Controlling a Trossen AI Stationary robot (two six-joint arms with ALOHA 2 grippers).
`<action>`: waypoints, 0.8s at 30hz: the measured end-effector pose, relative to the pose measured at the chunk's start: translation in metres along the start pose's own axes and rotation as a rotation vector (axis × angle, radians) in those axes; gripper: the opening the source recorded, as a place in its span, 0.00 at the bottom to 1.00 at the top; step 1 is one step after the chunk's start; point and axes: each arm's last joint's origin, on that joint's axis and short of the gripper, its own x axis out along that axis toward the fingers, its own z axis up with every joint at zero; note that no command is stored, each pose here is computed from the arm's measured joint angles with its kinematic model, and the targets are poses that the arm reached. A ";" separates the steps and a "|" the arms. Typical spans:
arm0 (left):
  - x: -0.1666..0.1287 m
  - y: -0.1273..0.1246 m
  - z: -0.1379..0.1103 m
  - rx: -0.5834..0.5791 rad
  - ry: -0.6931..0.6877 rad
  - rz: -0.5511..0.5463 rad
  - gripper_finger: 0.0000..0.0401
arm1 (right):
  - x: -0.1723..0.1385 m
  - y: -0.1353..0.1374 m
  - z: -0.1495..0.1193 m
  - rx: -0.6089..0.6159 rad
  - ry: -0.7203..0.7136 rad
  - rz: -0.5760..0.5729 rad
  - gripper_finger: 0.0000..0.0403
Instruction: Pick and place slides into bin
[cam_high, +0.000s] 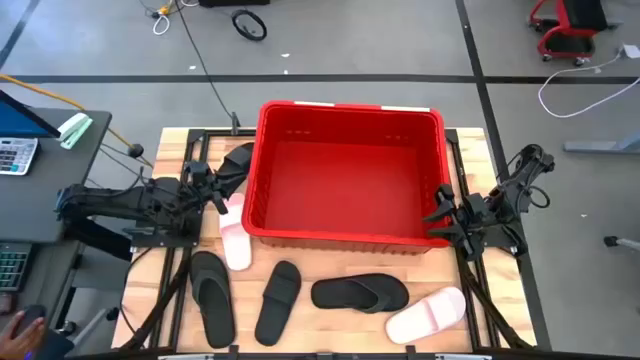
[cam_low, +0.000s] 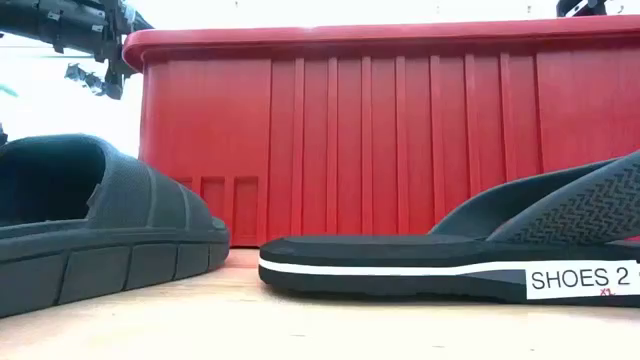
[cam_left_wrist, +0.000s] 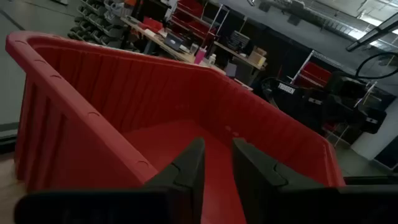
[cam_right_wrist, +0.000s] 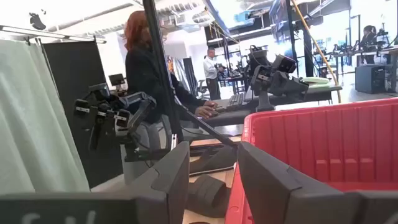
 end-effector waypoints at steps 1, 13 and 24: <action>0.000 0.000 0.000 0.000 0.000 0.000 0.22 | 0.000 0.000 0.000 0.000 0.000 0.000 0.36; 0.000 0.000 0.000 0.000 0.000 0.000 0.21 | 0.000 0.000 0.000 0.000 0.000 0.000 0.36; 0.000 0.000 0.000 0.000 0.000 0.000 0.23 | 0.000 0.000 0.000 0.000 0.000 0.000 0.36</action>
